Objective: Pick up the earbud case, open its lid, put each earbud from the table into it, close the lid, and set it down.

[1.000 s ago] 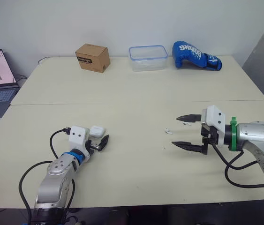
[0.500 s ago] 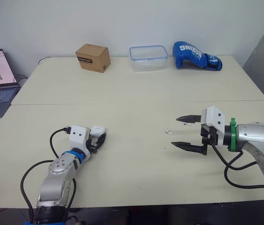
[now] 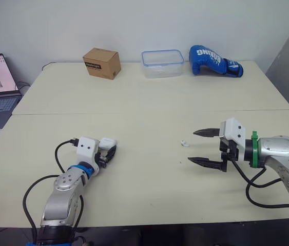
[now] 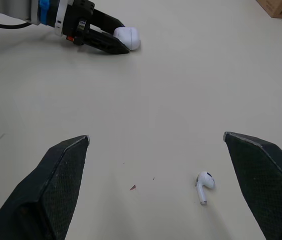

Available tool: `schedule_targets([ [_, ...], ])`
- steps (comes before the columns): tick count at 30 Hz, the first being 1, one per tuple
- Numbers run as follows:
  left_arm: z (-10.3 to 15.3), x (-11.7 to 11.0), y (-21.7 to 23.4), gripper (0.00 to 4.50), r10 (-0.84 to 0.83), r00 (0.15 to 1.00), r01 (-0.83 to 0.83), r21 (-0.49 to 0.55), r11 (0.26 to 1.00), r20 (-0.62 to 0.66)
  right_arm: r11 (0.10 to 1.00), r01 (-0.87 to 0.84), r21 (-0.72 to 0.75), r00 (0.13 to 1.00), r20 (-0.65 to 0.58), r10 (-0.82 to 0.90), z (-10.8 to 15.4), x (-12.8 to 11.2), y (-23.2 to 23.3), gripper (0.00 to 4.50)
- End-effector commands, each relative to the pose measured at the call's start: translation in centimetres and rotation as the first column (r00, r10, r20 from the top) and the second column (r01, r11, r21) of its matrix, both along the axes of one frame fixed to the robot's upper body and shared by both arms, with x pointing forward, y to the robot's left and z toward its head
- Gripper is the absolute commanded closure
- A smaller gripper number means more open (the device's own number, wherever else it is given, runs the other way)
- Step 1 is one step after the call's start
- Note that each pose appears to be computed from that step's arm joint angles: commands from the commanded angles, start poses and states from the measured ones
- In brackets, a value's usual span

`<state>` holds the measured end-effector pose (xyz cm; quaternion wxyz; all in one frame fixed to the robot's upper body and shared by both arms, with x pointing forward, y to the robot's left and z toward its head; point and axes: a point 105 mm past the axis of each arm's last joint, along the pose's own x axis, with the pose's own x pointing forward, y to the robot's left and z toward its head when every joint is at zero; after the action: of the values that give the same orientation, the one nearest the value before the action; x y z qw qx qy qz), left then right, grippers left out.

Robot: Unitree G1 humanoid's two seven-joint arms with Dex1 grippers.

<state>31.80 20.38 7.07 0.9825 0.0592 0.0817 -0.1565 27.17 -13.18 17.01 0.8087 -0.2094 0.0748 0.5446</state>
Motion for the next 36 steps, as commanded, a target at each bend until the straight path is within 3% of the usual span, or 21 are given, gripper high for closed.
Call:
schedule_targets([
  [1, 2.5, -0.2, -1.3, 1.73, -0.115, 0.989, 0.113, 0.029, 0.993, 0.095, 0.999, 0.003, 0.043, 0.996, -0.092, 0.001, 1.8, -0.5, -0.2, 0.0],
  [7, 7.4, -0.1, -3.8, 1.73, -0.436, 0.876, 0.371, 0.29, 0.882, 0.206, 0.984, 0.052, 0.168, 0.95, -0.314, 0.004, 5.1, 0.6, 0.0, 0.0],
  [15, 12.0, 0.3, -9.6, 1.73, -0.755, 0.602, 0.573, 0.518, 0.635, 0.261, 0.971, 0.072, 0.227, 0.828, -0.556, 0.069, 5.4, 1.9, 3.1, 0.0],
  [23, 14.0, -1.1, -13.2, 1.73, -0.889, 0.386, 0.649, 0.611, 0.452, 0.247, 0.961, 0.066, 0.269, 0.742, -0.657, 0.133, 5.5, 1.4, 4.6, 0.0],
  [36, 15.1, -2.4, -15.2, 1.73, -0.926, 0.278, 0.655, 0.655, 0.376, 0.254, 0.909, 0.119, 0.399, 0.646, -0.726, 0.234, 6.4, 2.3, 6.2, 0.0],
])
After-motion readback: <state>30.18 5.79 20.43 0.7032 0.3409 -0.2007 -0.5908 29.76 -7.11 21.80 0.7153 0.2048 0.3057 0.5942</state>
